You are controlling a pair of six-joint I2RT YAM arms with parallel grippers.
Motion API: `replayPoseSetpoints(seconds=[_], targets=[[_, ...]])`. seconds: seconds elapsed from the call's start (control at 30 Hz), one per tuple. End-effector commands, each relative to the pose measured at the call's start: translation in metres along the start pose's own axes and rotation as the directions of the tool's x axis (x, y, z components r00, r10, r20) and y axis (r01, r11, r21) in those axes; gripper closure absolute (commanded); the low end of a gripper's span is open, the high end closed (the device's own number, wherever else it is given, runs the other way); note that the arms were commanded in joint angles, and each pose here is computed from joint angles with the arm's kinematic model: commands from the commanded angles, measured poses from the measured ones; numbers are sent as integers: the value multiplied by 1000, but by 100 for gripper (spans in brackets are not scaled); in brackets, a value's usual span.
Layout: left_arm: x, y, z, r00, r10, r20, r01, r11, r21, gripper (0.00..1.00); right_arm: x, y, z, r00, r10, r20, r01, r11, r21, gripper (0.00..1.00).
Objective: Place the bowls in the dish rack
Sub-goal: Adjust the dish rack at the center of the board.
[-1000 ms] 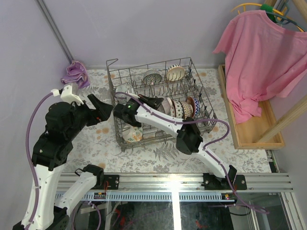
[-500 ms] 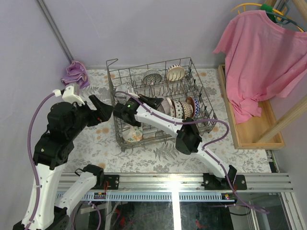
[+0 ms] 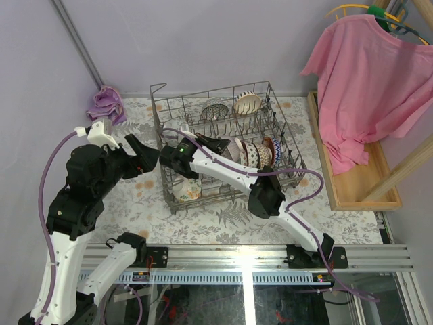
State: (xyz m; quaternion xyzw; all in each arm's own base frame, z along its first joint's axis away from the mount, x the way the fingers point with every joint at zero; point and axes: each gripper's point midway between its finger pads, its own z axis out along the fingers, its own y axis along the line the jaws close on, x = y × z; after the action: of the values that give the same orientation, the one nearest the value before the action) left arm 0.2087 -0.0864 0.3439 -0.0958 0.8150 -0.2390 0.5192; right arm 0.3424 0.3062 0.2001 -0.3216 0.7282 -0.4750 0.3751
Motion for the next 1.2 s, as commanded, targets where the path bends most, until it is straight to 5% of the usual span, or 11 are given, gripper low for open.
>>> replayPoseSetpoints(seconds=[0.0,1.17], targets=[[-5,-9,-2,1000,11,10,-12,999,40,15,23,112,-21,981,72,-179,-135,919,-371,100],[0,-13,1,1000,19,-15,-18,997,68,15,37,155,-23,896,217,-388,-375,838,-396,100]])
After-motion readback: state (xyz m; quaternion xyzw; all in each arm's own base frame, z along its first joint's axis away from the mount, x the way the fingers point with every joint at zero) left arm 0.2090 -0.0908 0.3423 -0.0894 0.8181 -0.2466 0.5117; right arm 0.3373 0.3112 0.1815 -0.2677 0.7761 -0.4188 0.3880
